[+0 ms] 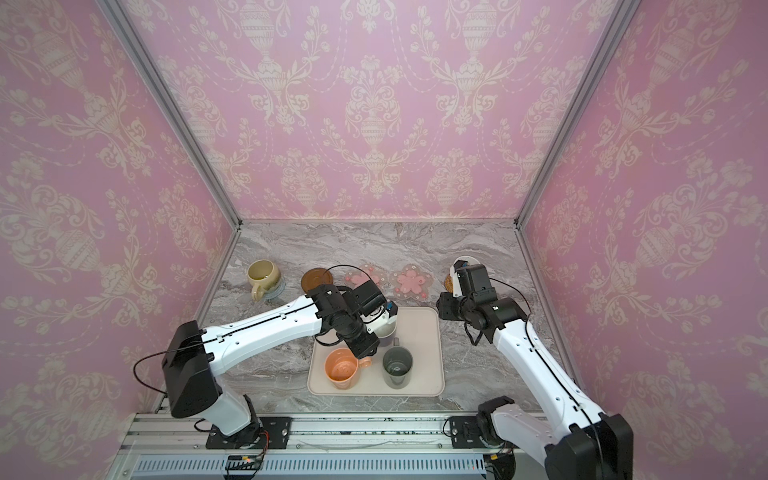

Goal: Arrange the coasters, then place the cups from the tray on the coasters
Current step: 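Move the left gripper over the peach mug's handle on the tray and lower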

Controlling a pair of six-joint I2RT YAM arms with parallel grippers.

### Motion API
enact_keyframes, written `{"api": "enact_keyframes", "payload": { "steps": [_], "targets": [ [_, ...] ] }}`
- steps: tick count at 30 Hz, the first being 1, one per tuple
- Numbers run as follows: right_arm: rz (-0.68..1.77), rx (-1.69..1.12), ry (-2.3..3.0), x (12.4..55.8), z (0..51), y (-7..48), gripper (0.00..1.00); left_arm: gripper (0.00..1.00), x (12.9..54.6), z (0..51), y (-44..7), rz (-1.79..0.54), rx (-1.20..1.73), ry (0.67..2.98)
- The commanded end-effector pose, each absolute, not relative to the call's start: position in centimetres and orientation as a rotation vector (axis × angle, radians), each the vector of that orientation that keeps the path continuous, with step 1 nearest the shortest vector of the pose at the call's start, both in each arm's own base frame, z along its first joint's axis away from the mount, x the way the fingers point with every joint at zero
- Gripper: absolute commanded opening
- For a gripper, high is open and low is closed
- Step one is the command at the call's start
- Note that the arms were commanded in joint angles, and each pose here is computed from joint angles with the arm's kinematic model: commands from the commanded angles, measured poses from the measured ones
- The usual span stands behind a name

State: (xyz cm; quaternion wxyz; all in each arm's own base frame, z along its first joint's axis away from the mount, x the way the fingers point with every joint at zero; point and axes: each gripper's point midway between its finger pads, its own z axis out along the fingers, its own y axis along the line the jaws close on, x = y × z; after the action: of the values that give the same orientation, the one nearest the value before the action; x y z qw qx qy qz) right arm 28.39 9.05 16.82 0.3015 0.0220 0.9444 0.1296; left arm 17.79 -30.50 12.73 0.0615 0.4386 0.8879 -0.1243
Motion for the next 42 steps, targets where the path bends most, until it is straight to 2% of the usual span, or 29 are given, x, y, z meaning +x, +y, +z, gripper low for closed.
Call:
{"api": "enact_keyframes", "payload": {
  "steps": [1, 11, 25, 31, 42],
  "targets": [
    [0.317, 0.067, 2.531, 28.0, 16.3, 8.8, 0.46, 0.42, 17.6, 12.7, -30.3, -0.308, 1.412, 2.679],
    [0.313, 0.074, 2.54, 28.1, 15.9, 8.8, 0.47, 0.42, 18.0, 10.9, -28.7, -0.15, 1.444, 2.707],
    [0.297, 0.09, 2.547, 28.0, 15.7, 8.5, 0.47, 0.43, 16.5, 10.4, -28.9, -0.225, 1.49, 2.748],
    [0.297, 0.105, 2.554, 28.1, 15.4, 8.5, 0.47, 0.43, 15.8, 9.2, -28.1, -0.137, 1.537, 2.777],
    [0.292, 0.109, 2.553, 28.0, 15.6, 8.4, 0.47, 0.43, 18.4, 9.0, -27.7, -0.003, 1.429, 2.738]
  ]
}}
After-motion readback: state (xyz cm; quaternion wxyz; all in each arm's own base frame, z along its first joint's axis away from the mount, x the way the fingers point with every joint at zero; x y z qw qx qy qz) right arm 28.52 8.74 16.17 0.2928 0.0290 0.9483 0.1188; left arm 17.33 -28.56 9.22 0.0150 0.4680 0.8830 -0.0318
